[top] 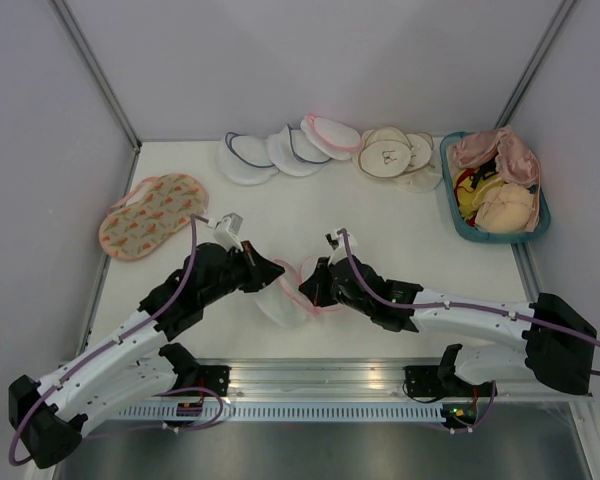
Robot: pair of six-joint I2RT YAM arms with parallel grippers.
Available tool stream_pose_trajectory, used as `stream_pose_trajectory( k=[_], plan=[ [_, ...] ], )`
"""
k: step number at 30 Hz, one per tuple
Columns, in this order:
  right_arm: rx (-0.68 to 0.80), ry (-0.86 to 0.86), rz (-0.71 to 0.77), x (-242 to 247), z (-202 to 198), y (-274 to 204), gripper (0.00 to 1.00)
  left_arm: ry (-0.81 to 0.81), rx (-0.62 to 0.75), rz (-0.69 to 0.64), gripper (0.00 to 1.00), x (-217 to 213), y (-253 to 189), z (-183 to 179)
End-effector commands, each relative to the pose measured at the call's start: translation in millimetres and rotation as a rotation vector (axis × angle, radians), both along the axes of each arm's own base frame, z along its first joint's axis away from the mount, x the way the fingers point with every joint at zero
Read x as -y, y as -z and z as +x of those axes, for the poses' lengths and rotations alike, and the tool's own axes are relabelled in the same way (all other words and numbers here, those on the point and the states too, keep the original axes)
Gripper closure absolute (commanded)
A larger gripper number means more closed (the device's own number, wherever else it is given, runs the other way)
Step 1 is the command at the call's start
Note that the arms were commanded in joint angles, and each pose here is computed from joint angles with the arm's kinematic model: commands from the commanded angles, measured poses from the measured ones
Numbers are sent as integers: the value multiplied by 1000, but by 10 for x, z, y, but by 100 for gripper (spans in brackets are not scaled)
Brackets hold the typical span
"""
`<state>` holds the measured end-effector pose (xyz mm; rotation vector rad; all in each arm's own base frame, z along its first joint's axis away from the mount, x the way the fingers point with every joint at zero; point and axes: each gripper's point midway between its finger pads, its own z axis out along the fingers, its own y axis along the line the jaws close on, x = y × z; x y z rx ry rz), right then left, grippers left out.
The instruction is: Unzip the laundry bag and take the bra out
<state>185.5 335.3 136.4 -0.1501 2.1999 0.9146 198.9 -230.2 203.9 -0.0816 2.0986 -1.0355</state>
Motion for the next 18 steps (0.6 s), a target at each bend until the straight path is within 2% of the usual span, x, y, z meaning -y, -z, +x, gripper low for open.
stream_pose_trajectory(
  k=[1, 4, 8, 14, 18],
  plan=[
    [13, -112, 53, -169, -87, -41, 86, -11, -1, -71, 98, 73, -82, 34],
    [10, -161, 105, -345, -114, -31, 63, 0, -6, -92, 98, 92, -101, 7],
    [4, -189, 153, -464, -99, 11, 58, 16, -5, -115, 98, 97, -151, -43],
    [-21, -270, 334, -615, -148, -106, 54, 10, -17, -150, 98, 78, -144, -88],
    [-18, -289, 439, -744, -139, -184, 45, 19, -62, -208, 98, 131, -81, -132]
  ],
)
